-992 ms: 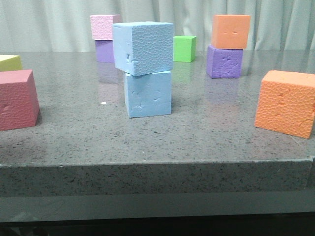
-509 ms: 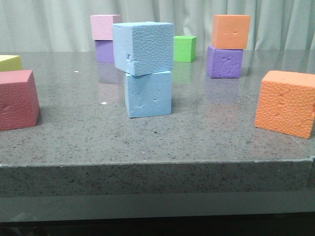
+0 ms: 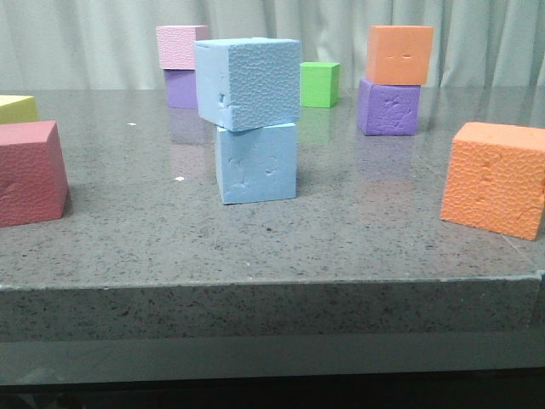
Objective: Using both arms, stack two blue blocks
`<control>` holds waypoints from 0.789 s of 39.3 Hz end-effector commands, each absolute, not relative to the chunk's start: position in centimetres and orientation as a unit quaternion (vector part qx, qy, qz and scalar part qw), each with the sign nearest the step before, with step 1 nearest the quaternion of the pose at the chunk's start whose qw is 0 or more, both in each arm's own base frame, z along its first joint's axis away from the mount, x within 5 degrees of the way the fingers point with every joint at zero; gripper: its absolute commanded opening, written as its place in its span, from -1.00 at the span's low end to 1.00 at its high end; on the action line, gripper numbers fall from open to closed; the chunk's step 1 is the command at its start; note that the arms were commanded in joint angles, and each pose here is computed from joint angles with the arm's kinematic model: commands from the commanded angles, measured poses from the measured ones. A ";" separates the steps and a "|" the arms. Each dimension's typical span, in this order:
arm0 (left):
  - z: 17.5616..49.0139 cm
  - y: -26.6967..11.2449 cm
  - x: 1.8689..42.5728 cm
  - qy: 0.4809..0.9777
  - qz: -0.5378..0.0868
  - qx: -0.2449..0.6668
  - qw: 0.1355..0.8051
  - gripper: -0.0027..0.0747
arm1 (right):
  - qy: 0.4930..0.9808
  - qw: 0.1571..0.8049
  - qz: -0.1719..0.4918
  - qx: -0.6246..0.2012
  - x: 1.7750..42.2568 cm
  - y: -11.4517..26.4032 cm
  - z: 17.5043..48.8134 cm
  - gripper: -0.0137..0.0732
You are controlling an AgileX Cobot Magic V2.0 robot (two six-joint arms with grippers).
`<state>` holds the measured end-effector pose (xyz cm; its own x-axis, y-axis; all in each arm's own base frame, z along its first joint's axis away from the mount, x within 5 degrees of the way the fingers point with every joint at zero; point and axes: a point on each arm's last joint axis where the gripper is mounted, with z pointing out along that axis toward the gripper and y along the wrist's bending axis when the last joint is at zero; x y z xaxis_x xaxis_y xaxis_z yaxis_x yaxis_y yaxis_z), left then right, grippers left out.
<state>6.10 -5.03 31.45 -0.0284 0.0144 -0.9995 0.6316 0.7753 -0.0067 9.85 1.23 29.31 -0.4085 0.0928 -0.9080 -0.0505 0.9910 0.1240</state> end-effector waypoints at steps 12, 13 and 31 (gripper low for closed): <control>33.0 -5.0 6.1 0.647 -0.251 0.221 0.685 -0.98 | 0.809 0.583 0.069 0.003 10.1 1.3 30.9 -0.85; 33.0 -5.0 6.1 0.647 -0.251 0.221 0.685 -0.98 | 0.809 0.583 0.069 0.003 10.1 1.3 30.9 -0.85; 30.6 -4.9 6.4 0.657 -0.258 0.198 0.680 -0.98 | 0.809 0.583 0.069 0.003 10.1 1.3 30.9 -0.85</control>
